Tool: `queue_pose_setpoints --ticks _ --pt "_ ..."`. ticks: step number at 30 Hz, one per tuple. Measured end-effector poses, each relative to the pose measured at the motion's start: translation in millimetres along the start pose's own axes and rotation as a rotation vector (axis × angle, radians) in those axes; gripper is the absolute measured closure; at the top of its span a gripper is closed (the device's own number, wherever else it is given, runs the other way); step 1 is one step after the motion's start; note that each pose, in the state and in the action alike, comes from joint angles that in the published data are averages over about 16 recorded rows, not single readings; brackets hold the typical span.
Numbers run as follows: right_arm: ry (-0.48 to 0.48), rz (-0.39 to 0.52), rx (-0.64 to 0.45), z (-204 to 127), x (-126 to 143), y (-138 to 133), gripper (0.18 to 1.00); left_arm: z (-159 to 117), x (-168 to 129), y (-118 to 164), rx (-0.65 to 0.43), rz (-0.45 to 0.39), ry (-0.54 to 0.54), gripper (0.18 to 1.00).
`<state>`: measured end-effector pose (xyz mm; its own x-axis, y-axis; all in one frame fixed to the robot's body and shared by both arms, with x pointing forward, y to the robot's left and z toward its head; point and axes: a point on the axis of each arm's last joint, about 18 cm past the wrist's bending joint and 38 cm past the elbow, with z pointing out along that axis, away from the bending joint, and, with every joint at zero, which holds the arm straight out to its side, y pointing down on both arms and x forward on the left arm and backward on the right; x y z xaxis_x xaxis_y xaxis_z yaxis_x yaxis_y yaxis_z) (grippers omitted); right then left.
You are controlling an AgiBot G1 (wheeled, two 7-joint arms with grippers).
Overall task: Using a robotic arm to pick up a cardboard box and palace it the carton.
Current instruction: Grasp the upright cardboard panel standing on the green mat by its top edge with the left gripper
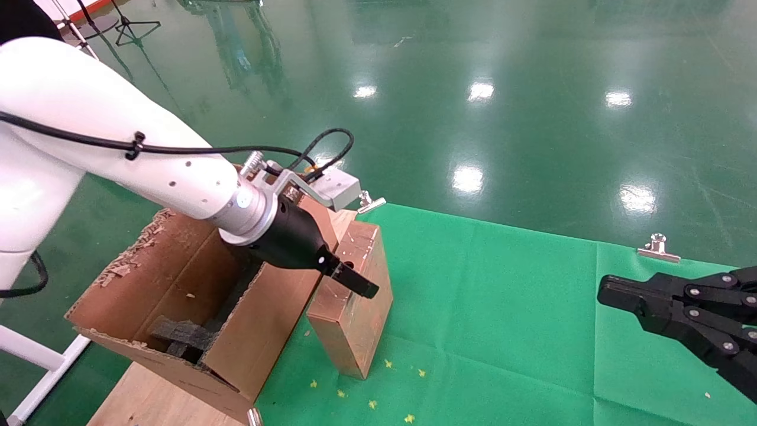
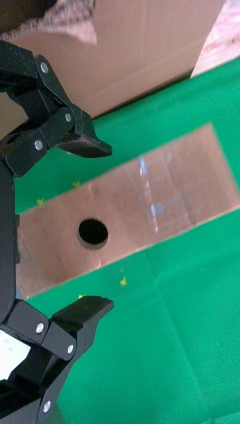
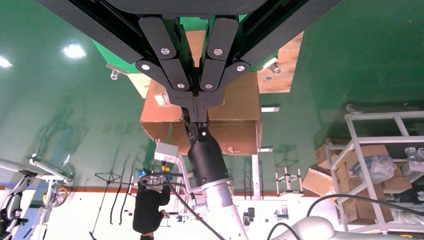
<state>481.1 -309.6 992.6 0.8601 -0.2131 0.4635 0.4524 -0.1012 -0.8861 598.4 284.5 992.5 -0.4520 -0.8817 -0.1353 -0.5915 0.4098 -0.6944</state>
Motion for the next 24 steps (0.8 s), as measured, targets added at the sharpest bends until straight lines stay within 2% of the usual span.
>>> queue_pose_setpoints --ticks 15,24 --pt "0.001 0.0 0.0 -0.1 0.1 0.0 0.982 5.7 0.5 2.7 -0.026 0.027 -0.015 0.184" --pt "0.001 0.0 0.0 -0.1 0.1 0.0 0.93 5.4 0.8 2.5 -0.023 0.024 -0.012 0.201"
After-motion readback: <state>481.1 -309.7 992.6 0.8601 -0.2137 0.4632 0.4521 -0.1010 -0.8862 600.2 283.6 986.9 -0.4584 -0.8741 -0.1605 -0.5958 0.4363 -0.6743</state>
